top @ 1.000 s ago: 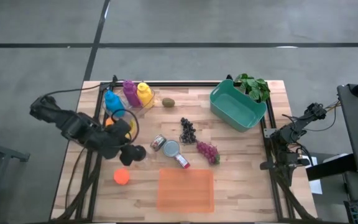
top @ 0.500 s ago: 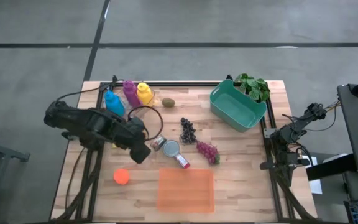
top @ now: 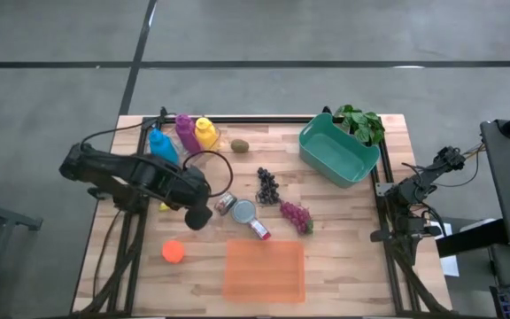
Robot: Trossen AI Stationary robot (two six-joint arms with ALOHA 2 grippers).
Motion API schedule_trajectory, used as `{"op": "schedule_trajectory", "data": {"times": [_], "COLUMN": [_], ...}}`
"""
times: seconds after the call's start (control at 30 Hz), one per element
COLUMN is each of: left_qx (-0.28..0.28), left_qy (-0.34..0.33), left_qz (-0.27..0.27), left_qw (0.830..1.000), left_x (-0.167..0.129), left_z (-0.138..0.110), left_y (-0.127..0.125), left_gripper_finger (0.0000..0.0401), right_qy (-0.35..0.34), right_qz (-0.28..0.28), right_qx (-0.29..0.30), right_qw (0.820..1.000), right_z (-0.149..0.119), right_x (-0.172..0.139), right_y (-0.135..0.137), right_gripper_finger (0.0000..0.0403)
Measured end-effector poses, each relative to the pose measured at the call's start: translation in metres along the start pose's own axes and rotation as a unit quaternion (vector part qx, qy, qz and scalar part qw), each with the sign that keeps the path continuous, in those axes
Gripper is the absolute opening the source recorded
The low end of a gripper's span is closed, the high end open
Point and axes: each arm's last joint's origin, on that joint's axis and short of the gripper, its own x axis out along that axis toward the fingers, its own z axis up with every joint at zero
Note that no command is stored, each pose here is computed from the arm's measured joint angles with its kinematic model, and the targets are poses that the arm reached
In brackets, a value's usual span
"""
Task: Pick & Place Food Item
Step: Put the transparent water bottle into the transparent bin
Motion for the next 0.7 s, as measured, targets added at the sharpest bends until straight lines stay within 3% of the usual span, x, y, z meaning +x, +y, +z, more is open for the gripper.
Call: {"op": "schedule_trajectory", "data": {"times": [0.17, 0.7], "left_qx": [0.002, 0.018], "left_qy": [0.012, 0.026], "left_qz": [0.015, -0.006], "left_qw": [1.0, 0.999], "left_x": [0.01, 0.023], "left_z": [-0.002, -0.002], "left_y": [0.001, -0.005], "left_gripper_finger": [0.0399, 0.0399], "right_qy": [0.0, 0.0], "right_qz": [0.0, 0.0], "right_qx": [0.0, 0.0], "right_qw": [1.0, 1.0], "right_z": [0.0, 0.0], "right_x": [0.0, 0.0], "right_y": [0.0, 0.0], "right_gripper_finger": [0.0008, 0.0008]}}
